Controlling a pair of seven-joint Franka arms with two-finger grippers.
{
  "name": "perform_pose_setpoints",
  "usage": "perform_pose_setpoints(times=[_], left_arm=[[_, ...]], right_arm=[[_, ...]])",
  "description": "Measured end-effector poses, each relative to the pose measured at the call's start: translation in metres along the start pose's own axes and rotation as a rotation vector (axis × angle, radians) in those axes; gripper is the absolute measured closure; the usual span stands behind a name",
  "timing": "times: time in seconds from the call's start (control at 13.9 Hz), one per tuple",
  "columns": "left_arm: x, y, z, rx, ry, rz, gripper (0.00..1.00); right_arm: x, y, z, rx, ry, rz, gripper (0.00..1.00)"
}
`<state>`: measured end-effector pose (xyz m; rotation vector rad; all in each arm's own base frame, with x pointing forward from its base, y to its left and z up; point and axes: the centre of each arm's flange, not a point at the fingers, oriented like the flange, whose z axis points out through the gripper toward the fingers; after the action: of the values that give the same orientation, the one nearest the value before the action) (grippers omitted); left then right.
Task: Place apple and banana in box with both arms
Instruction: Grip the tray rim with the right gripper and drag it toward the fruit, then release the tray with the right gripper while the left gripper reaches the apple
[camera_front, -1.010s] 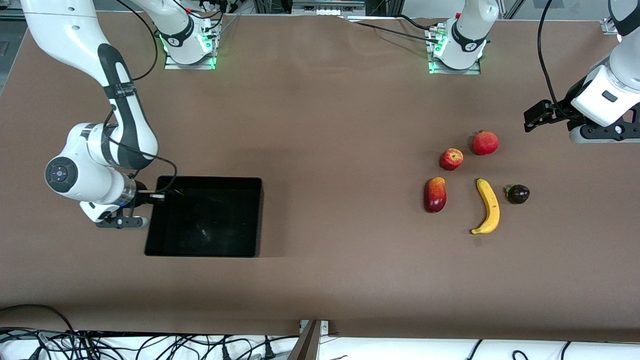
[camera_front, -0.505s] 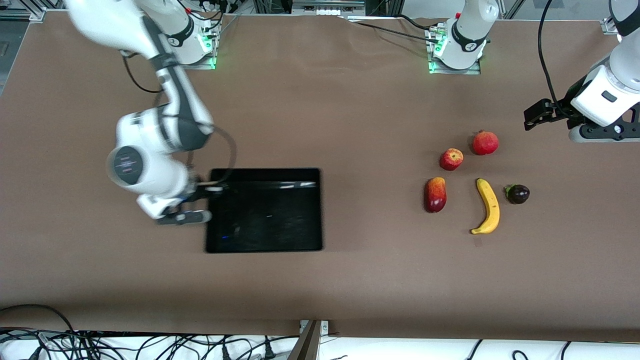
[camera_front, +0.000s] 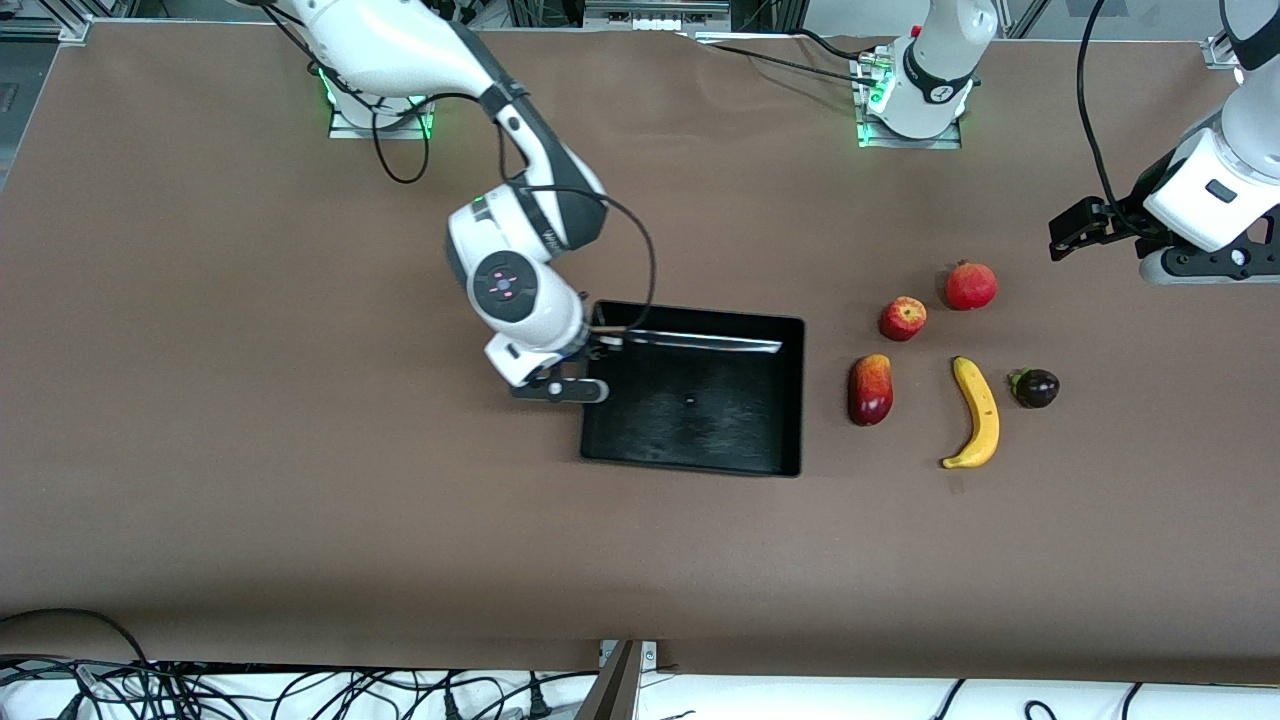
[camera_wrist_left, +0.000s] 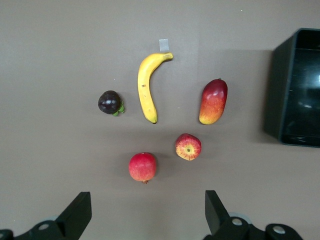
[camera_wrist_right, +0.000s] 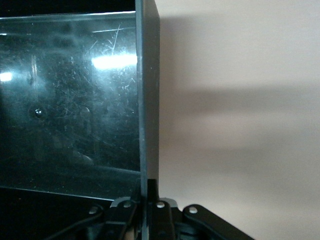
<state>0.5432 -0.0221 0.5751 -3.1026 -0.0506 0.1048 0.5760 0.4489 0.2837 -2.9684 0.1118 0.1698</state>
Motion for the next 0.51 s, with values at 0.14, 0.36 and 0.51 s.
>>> perform_pose_setpoints(times=[0.14,0.36,0.51], left_arm=[[0.000,0.000,0.001,0.000,-0.003,0.000,0.00],[0.004,0.004,0.017,0.006,-0.050,0.008,0.00],[0.006,0.014,0.035,0.015,-0.116,0.025,0.00]], right_arm=[[-0.008,-0.017,0.008,0.016,0.021,0.007,0.95],[-0.019,-0.031,0.029,0.016,0.031,-0.005,0.95],[-0.020,-0.031,0.041,0.008,0.033,-0.020,0.95]])
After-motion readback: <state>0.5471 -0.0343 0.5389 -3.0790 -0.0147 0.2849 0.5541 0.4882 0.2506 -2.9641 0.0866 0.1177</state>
